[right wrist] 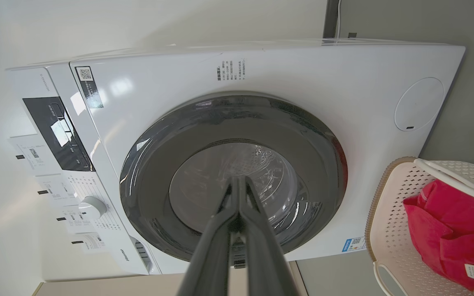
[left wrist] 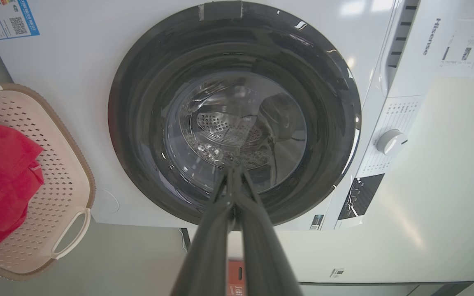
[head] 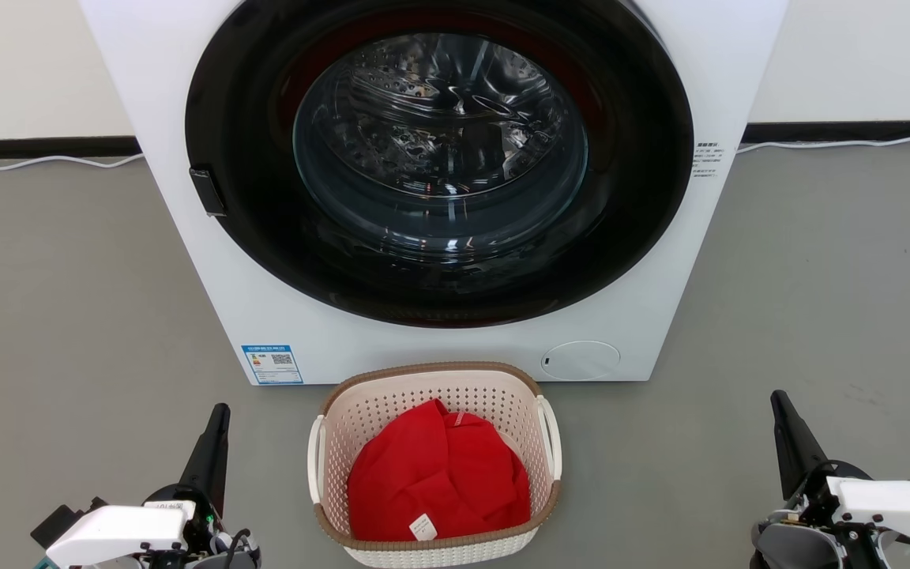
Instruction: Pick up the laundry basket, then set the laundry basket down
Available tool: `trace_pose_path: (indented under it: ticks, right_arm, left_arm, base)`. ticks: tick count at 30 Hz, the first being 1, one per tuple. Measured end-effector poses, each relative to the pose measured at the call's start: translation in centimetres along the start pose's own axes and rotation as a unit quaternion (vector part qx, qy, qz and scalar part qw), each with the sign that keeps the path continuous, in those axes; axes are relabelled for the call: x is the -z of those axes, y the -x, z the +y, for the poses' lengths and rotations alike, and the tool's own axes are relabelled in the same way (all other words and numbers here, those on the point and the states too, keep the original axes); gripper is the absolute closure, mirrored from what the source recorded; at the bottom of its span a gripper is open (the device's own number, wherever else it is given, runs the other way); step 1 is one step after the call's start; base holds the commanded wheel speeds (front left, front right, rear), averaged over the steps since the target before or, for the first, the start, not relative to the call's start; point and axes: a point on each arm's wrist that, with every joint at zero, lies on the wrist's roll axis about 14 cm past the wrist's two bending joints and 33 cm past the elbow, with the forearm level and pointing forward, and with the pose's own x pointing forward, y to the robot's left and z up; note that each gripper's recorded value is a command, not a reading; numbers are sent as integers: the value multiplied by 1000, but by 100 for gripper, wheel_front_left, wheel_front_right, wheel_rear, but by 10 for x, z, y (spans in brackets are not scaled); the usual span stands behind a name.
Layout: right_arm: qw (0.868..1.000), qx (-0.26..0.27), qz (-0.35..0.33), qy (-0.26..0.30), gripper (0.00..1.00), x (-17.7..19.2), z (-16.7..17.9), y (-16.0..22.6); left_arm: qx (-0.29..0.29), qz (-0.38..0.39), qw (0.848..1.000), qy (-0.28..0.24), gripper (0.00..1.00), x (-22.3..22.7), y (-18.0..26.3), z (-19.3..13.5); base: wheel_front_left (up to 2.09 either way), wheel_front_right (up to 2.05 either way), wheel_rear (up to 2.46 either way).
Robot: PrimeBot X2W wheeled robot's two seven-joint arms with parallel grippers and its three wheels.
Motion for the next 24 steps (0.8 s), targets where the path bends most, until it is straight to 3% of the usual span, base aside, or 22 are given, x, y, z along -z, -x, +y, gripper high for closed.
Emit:
trace_pose_path:
  ticks: [24]
  right_arm:
    - [1000,0,0,0,100,0,0,0]
  left_arm:
    - [0,0,1000,0,100,0,0,0]
  base:
    - [0,0,0]
